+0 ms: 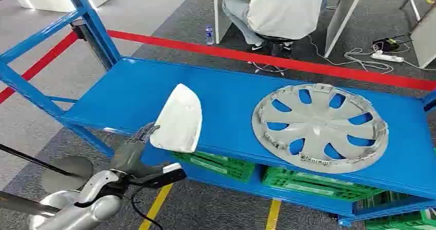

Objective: Take the parts from the cabinet and place them on the table.

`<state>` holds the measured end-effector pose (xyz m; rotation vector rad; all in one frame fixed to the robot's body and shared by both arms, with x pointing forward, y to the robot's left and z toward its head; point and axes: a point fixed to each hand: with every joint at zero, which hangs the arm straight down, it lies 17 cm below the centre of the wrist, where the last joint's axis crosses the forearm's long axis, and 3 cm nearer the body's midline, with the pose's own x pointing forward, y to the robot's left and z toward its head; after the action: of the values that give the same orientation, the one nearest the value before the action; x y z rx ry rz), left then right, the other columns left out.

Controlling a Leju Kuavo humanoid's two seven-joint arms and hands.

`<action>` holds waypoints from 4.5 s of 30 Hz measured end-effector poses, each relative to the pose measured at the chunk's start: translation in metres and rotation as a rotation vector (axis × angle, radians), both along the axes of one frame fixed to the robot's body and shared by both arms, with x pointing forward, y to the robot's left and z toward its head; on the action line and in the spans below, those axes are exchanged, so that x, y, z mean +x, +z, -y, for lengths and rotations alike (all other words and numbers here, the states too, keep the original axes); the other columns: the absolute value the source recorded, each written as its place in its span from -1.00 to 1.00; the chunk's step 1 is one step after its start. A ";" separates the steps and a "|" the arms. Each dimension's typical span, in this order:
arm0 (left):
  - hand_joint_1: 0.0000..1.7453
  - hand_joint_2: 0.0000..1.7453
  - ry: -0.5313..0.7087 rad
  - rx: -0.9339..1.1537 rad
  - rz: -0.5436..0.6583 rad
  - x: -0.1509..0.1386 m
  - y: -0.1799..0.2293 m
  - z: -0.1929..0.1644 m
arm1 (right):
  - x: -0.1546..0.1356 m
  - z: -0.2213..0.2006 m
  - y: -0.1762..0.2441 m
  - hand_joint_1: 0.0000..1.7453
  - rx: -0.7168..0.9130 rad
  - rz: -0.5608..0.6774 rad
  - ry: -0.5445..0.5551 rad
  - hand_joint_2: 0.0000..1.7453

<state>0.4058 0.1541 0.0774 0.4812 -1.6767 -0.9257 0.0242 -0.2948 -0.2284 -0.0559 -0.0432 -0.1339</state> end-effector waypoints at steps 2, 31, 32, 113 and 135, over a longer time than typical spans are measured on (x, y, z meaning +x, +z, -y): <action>-1.00 1.00 -0.005 0.015 0.004 0.001 0.000 0.001 | 0.000 0.000 0.000 -1.00 0.000 0.000 0.000 -1.00; -1.00 1.00 -0.052 0.090 0.024 0.016 -0.003 0.028 | 0.005 -0.002 -0.001 -1.00 0.017 0.009 0.022 -1.00; -1.00 1.00 -0.054 0.089 0.021 0.016 -0.004 0.029 | 0.005 -0.001 -0.001 -1.00 0.017 0.009 0.023 -1.00; 0.88 1.00 0.007 0.296 0.857 0.004 0.205 0.023 | 0.009 -0.003 -0.011 -1.00 0.038 0.016 0.028 -1.00; 0.88 1.00 0.035 0.357 0.872 -0.001 0.194 0.014 | 0.008 0.000 -0.011 -1.00 0.023 0.013 0.027 -1.00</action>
<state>0.4050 0.1402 0.2711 1.2877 -2.2567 -1.0708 0.0322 -0.2943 -0.2397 -0.0312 -0.0551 -0.1076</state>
